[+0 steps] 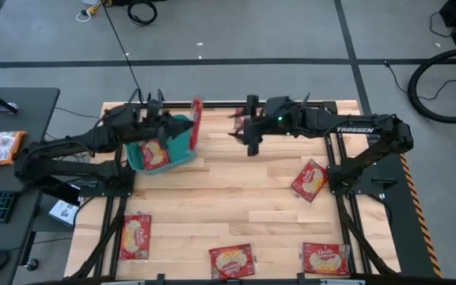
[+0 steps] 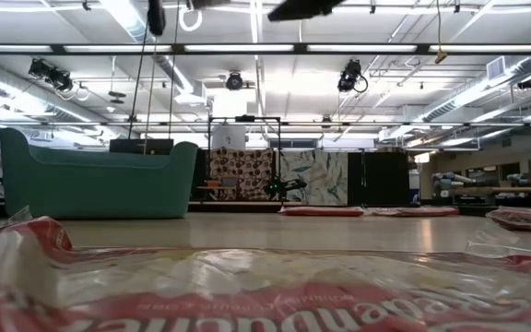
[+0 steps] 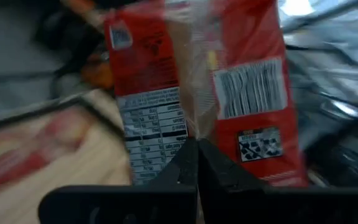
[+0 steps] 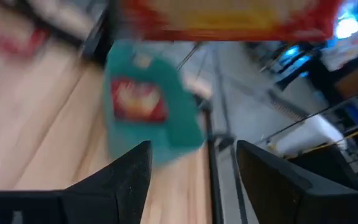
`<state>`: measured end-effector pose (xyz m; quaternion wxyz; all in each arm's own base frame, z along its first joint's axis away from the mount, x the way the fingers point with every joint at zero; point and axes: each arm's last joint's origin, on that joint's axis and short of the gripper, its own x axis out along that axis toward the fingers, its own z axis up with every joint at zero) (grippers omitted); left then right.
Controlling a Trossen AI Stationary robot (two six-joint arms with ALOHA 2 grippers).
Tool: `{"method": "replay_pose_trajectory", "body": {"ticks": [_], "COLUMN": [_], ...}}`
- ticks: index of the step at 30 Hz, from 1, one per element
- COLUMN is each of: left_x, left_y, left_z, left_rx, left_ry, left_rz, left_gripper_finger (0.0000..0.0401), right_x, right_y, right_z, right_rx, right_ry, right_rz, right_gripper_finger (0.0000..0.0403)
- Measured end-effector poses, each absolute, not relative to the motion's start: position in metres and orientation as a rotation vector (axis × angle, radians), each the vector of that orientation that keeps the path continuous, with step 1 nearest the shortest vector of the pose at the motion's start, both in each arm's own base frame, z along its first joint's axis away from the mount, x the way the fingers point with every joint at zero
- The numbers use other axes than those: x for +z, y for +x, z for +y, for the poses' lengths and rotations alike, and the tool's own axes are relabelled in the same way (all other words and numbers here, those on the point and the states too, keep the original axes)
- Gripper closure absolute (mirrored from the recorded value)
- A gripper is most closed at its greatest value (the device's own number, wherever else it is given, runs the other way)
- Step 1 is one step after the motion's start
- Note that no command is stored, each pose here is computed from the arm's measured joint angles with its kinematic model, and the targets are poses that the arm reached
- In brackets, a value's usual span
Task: Sort popcorn bags into baskets
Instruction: Adjust the popcorn bag in the green bin
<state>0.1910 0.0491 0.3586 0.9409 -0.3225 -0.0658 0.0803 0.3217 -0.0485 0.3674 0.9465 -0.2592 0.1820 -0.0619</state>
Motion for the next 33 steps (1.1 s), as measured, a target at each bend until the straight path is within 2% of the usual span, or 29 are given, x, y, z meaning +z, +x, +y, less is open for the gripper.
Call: {"method": "replay_pose_trajectory", "body": {"ticks": [3,11,18,23,26,29,33], "left_x": [0.369,0.382,0.369,0.368,0.367,0.365,0.364], "left_y": [0.198,0.217,0.243,0.249,0.251,0.252,0.252], "left_z": [0.043,0.033,0.036,0.037,0.037,0.037,0.037], "left_rx": [0.057,-0.127,-0.152,-0.170,-0.169,-0.188,-0.184], "left_ry": [-0.594,-0.478,-0.472,-0.446,-0.444,-0.440,-0.448], "left_rz": [-0.242,-0.446,-0.474,-0.536,-0.532,-0.517,-0.497], "left_gripper_finger": [0.0400,0.0401,0.0401,0.0401,0.0401,0.0401,0.0397], "right_x": [0.379,0.384,0.371,0.363,0.363,0.367,0.367], "right_y": [0.322,0.341,0.374,0.384,0.386,0.386,0.386], "right_z": [-0.051,-0.053,-0.047,-0.042,-0.038,-0.036,-0.035], "right_rx": [-0.116,0.178,0.416,0.589,0.621,0.620,0.600], "right_ry": [-0.335,0.122,0.384,0.512,0.549,0.566,0.579], "right_rz": [0.234,0.017,-0.109,-0.099,-0.129,-0.166,-0.178], "right_gripper_finger": [0.0134,0.0058,0.0048,0.0062,0.0087,0.0131,0.0221]}}
